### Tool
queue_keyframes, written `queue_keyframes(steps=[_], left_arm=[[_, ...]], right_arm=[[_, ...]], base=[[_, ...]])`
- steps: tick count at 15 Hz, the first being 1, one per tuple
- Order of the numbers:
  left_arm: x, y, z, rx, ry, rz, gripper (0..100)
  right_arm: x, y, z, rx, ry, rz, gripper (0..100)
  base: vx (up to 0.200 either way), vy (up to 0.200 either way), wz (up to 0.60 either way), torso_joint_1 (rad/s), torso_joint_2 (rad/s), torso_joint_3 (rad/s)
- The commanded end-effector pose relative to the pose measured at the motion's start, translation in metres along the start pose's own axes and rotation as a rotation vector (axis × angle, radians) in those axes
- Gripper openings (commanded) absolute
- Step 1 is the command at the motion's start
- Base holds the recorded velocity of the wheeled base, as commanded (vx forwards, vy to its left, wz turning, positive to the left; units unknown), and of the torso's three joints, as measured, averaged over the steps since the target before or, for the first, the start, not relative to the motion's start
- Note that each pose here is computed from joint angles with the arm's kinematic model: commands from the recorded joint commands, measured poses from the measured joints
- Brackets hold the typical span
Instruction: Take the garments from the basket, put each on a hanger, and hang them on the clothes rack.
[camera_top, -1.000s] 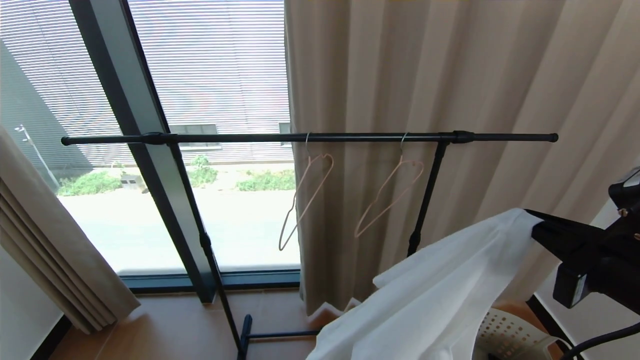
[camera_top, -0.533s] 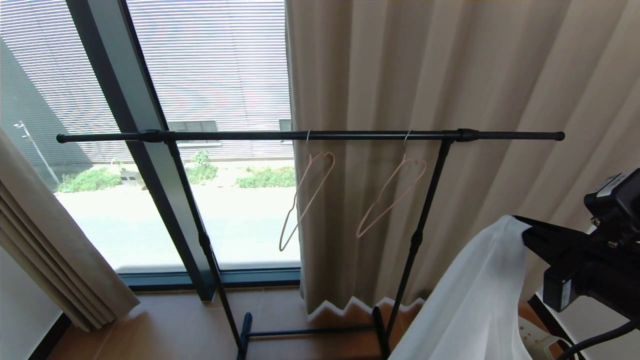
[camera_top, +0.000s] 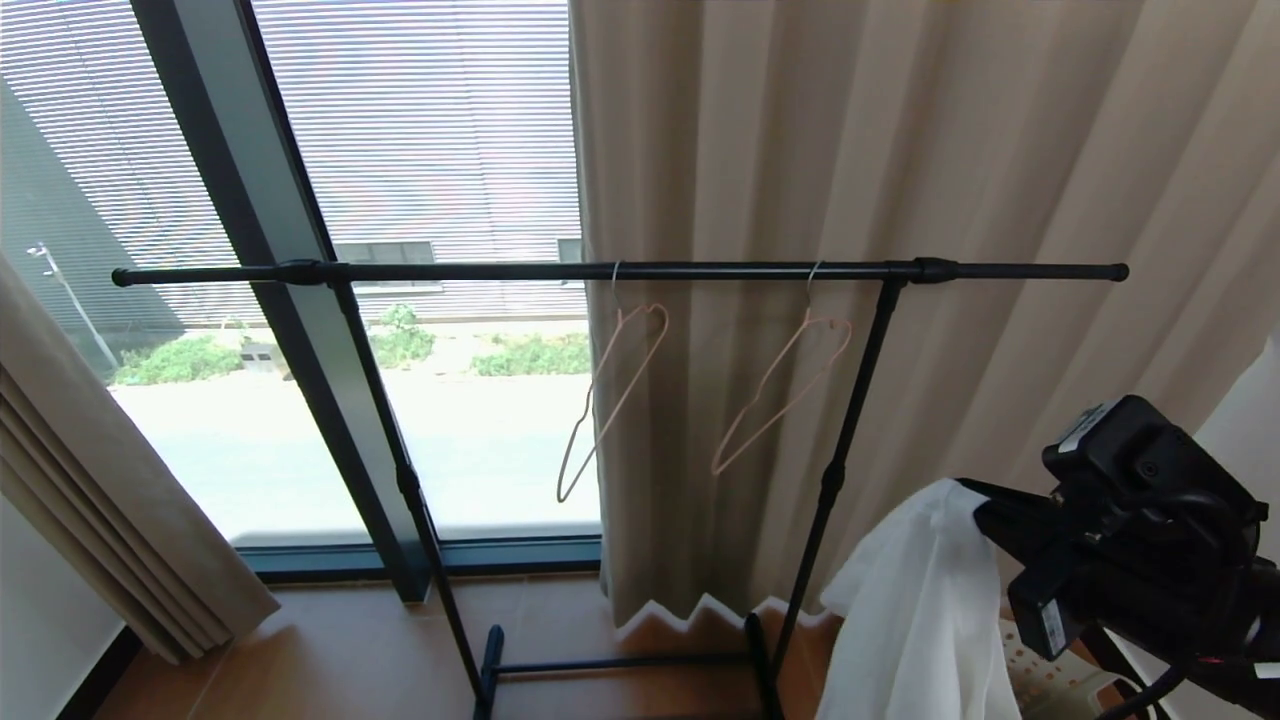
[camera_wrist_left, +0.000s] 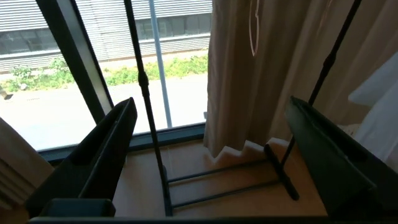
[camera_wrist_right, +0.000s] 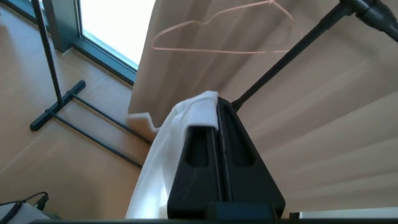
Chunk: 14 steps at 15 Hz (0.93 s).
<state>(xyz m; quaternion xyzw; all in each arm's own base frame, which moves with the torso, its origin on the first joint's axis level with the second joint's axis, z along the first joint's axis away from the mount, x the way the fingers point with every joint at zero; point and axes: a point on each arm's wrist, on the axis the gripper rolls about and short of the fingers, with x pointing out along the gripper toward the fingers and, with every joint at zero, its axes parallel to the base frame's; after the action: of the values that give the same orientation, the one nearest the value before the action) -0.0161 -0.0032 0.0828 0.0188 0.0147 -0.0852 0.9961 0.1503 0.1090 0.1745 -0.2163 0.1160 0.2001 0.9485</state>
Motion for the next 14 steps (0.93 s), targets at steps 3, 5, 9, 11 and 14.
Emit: queue_keyframes(steps=[3, 5, 9, 11, 14], left_arm=[[0.021, 0.003, 0.002, -0.032, 0.245, -0.057, 100], [0.045, 0.000, 0.036, -0.211, 0.356, -0.254, 100], [0.143, -0.035, 0.103, -0.363, 0.571, -0.431, 100], [0.178, -0.064, 0.105, -0.315, 0.616, -0.509, 100], [0.209, -0.078, 0.101, -0.258, 0.600, -0.512, 100]], right_arm=[[0.033, 0.025, 0.035, 0.057, -0.008, 0.091, 0], [0.059, 0.023, 0.066, 0.252, 0.172, 0.126, 0], [0.095, 0.029, 0.106, 0.500, 0.281, 0.230, 0], [0.104, 0.035, 0.109, 0.543, 0.283, 0.220, 0], [0.108, 0.047, 0.112, 0.549, 0.283, 0.243, 0]], base=[[0.000, 0.000, 0.00, 0.000, 0.00, 0.000], [0.000, 0.000, 0.00, 0.000, 0.00, 0.000], [0.000, 0.000, 0.00, 0.000, 0.00, 0.000], [0.000, 0.000, 0.00, 0.000, 0.00, 0.000], [0.000, 0.000, 0.00, 0.000, 0.00, 0.000]])
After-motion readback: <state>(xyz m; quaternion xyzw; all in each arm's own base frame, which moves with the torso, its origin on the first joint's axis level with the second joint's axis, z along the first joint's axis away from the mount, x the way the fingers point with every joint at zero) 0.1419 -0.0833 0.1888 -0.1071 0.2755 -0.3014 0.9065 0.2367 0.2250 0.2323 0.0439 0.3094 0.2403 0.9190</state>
